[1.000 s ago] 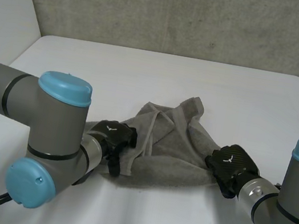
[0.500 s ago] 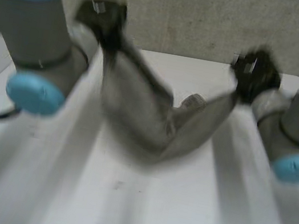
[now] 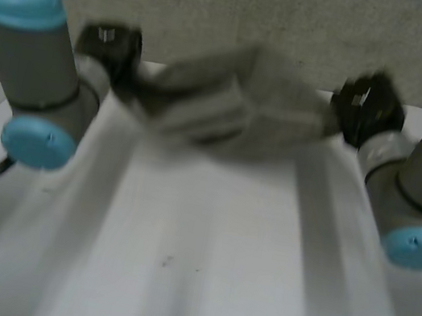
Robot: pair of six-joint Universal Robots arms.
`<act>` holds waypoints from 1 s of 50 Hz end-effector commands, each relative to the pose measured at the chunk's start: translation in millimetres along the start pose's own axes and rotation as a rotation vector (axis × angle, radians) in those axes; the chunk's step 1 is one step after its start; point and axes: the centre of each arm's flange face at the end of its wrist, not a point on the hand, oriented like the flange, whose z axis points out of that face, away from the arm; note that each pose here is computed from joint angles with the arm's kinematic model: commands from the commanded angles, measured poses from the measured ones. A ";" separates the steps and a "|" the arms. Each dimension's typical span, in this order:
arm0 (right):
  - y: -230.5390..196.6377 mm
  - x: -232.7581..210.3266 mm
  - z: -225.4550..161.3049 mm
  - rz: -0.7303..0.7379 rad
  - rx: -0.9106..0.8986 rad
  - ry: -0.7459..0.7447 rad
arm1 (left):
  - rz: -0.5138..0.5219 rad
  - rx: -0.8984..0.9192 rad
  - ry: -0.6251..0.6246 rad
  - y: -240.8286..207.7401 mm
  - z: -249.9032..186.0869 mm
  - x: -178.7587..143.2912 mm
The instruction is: Fold the towel.
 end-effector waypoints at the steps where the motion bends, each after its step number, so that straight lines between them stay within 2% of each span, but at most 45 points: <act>1: 48.5 -62.4 -30.7 0.004 -0.200 -0.328 | 0.010 -0.295 0.014 86.9 -33.1 -1.8; 3: 57.0 -76.1 -45.6 0.017 -0.256 -0.434 | 0.019 -0.372 0.017 105.9 -48.5 -2.4; 6: 58.7 -78.6 -57.1 0.022 -0.293 -0.484 | 0.027 -0.398 0.013 111.6 -55.1 -3.3; 9: 57.9 -77.7 -61.4 0.026 -0.301 -0.491 | 0.034 -0.393 -0.014 105.5 -62.4 -9.8; 11: 52.5 -72.5 -71.8 0.033 -0.295 -0.495 | 0.018 -0.353 -0.073 92.0 -57.4 -29.8; 12: 52.5 -72.4 -71.9 0.033 -0.295 -0.495 | 0.018 -0.353 -0.073 91.9 -57.4 -29.9; 16: 41.3 -62.5 -86.9 0.056 -0.241 -0.502 | -0.009 -0.281 -0.159 78.1 -40.3 -60.9; 19: 38.0 -62.4 -93.8 0.092 -0.223 -0.520 | -0.016 -0.229 -0.190 73.5 -28.3 -71.0; 27: 35.0 -62.4 -102.8 0.176 -0.231 -0.534 | -0.026 -0.094 -0.219 79.0 19.6 -76.4; 32: 36.0 -63.5 -104.9 0.178 -0.236 -0.538 | -0.022 -0.118 -0.220 86.5 28.8 -79.4; 37: 37.4 -64.3 -104.7 0.179 -0.237 -0.534 | -0.015 -0.172 -0.166 86.6 16.8 -60.1; 39: 37.7 -64.7 -104.7 0.179 -0.238 -0.535 | -0.004 -0.180 -0.077 81.8 0.6 -23.2; 40: 37.7 -64.7 -104.7 0.179 -0.238 -0.535 | -0.004 -0.180 -0.076 81.8 0.6 -23.0; 42: 39.1 -66.3 -104.7 0.180 -0.242 -0.540 | 0.002 -0.158 0.000 69.5 -18.3 6.7; 50: 40.6 -67.0 -101.9 0.178 -0.233 -0.524 | 0.022 -0.133 0.124 59.9 -47.0 52.5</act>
